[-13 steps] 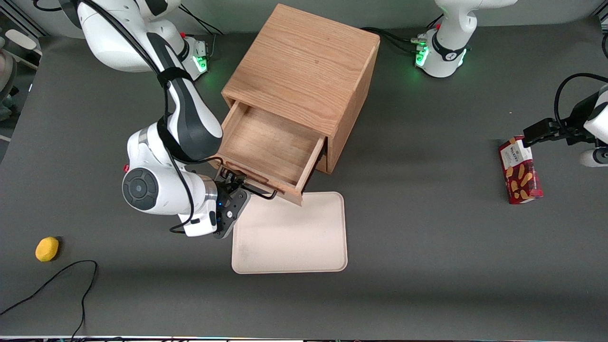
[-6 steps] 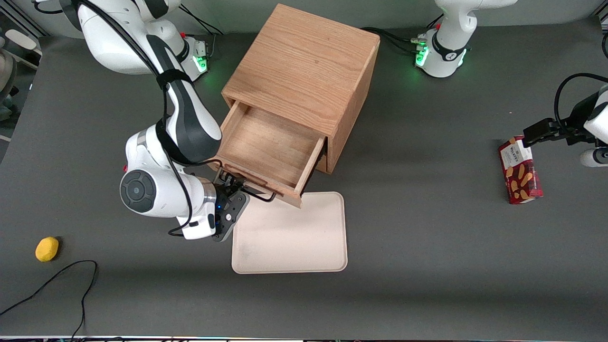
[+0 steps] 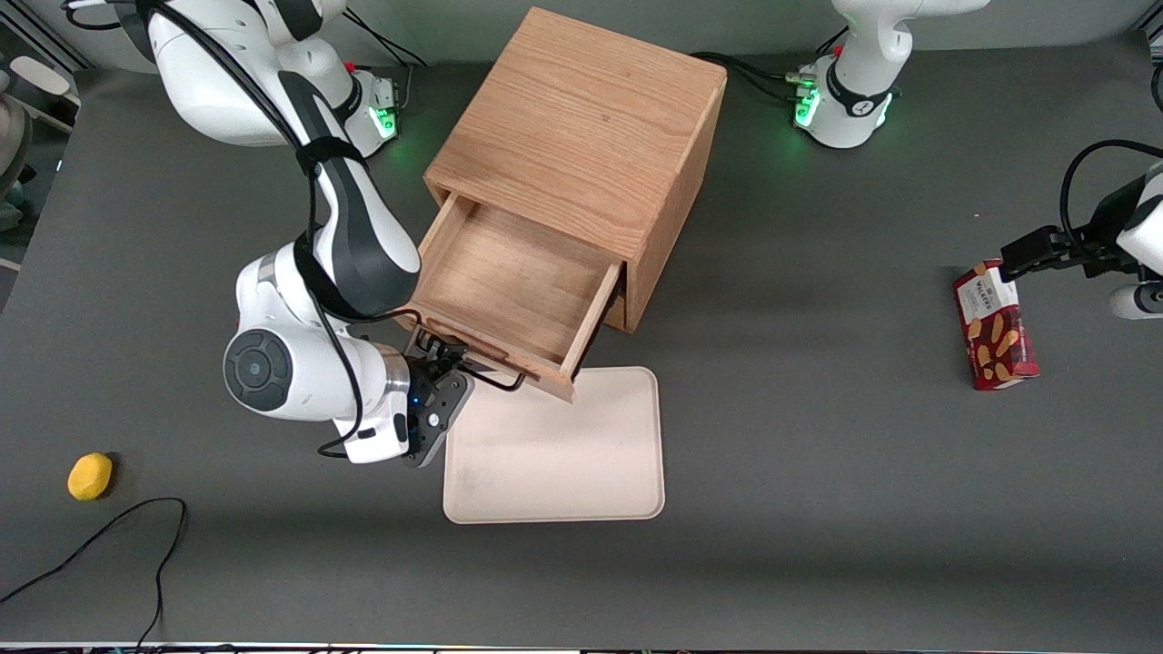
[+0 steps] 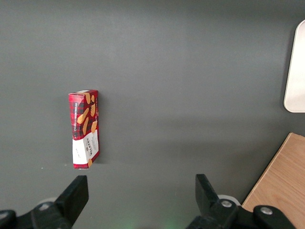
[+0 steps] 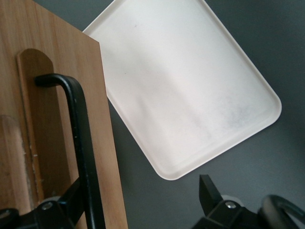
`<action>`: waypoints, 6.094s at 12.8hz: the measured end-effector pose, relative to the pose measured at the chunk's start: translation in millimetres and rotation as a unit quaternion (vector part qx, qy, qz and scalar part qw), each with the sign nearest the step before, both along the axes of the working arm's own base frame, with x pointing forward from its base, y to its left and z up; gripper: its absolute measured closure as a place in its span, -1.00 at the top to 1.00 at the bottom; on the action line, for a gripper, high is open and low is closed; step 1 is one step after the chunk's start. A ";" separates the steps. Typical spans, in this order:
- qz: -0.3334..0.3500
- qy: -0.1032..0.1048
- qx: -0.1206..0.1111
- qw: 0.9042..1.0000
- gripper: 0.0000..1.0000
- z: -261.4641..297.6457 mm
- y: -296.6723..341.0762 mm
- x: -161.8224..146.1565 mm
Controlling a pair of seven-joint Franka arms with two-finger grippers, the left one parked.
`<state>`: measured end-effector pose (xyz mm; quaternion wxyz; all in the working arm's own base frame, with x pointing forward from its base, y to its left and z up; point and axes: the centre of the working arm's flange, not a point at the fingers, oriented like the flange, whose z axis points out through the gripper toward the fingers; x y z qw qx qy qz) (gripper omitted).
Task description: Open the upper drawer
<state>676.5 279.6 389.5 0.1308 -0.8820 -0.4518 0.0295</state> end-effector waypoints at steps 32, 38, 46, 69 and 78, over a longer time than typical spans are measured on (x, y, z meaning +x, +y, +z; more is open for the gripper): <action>-0.044 -0.057 0.027 0.997 1.00 -0.7 -51.2 45.4; -0.046 -0.057 0.028 0.997 1.00 -0.9 -52.9 46.1; -0.049 -0.054 0.033 0.997 1.00 -1.2 -56.2 46.9; -0.157 0.010 -0.083 0.984 1.00 183.7 -218.8 -20.4; -0.309 0.016 -0.112 0.944 1.00 221.9 -271.4 -153.4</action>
